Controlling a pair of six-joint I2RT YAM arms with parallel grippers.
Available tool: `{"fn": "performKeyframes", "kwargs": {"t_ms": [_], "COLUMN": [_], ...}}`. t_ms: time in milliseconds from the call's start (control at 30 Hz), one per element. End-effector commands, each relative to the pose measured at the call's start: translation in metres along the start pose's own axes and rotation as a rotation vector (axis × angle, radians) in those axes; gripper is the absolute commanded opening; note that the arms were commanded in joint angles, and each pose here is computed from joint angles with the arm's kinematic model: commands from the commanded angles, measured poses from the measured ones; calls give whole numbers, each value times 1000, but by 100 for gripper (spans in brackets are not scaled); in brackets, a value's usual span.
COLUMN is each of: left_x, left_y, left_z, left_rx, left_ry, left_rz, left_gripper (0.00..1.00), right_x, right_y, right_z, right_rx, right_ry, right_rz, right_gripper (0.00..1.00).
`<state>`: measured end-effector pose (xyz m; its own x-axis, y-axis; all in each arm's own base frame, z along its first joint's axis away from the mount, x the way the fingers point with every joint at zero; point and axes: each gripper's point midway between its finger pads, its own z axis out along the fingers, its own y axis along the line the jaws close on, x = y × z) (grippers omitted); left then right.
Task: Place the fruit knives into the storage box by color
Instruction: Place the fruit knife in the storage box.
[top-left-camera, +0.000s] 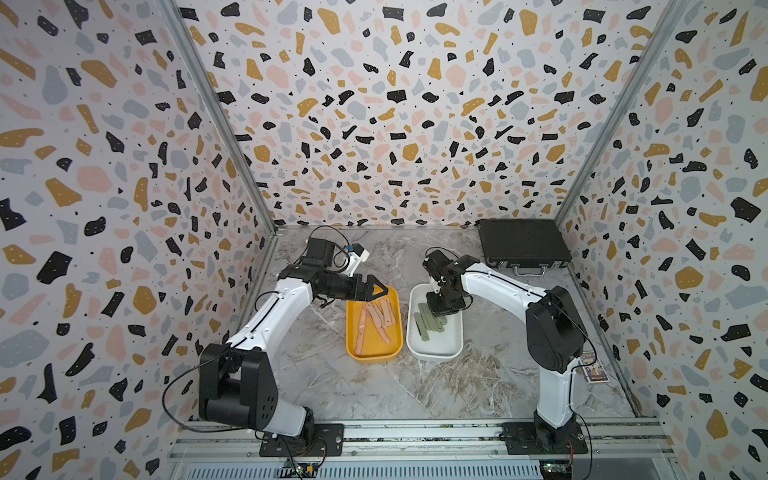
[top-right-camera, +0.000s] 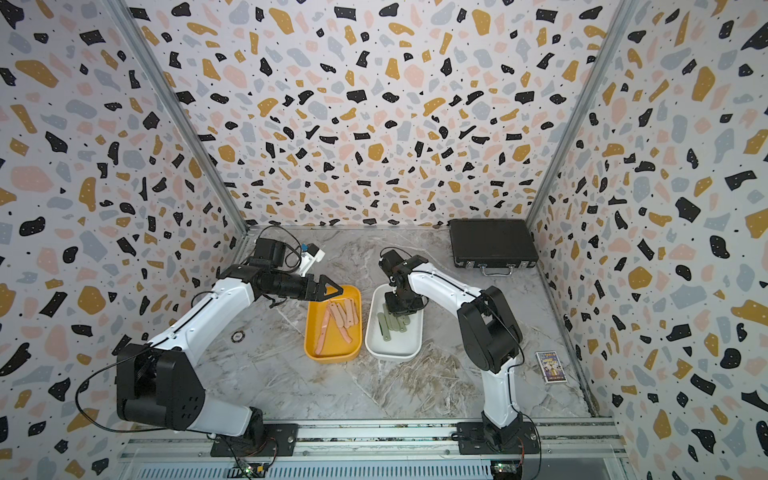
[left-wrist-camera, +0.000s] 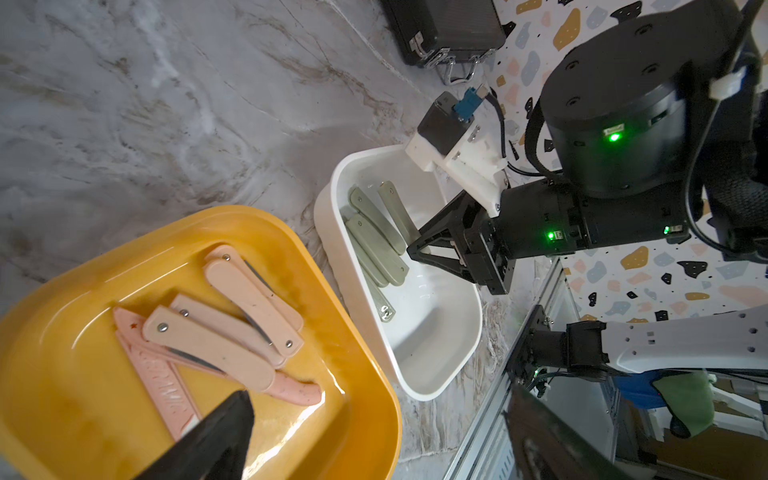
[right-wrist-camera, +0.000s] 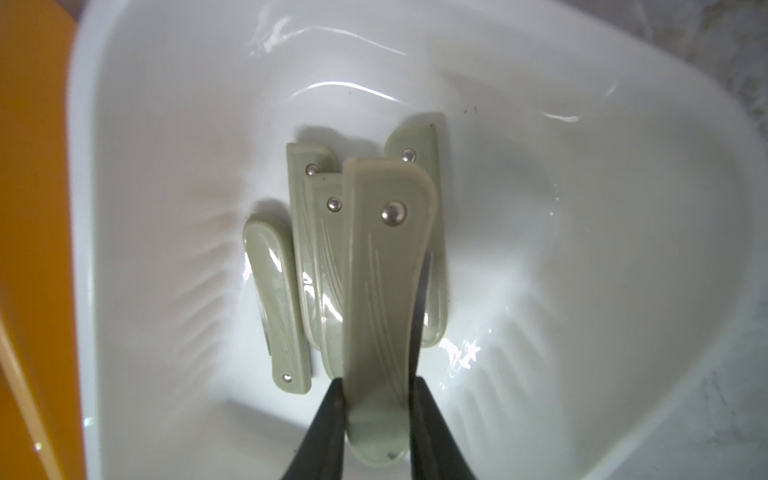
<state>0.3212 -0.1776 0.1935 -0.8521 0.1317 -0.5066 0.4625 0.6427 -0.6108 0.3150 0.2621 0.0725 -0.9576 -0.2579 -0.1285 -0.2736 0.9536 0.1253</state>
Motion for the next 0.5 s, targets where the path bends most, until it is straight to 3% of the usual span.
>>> {"fn": "performKeyframes", "kwargs": {"t_ms": [0,100,167,267,467], "left_x": [9,10,9,7,6], "left_y": [12,20,24,39,79], "left_z": [-4,-7,-10,-17,-33], "left_rx": [-75,-104,-125,-209,-341], "left_ry": [38,44,39,30,14], "left_rz": [7,-6,-12,-18,-89], "left_gripper": [94,94,93,93,89], "right_x": [7,11,10,3,-9], "right_y": [3,3,4,3,0], "right_z": [6,9,2,-22,-74], "right_rx": [-23,-32,-40,-33,-23], "right_ry": [16,22,3,-62,-178], "right_rz": [12,16,11,-7,-34], "right_gripper": [21,26,38,49,54]}}
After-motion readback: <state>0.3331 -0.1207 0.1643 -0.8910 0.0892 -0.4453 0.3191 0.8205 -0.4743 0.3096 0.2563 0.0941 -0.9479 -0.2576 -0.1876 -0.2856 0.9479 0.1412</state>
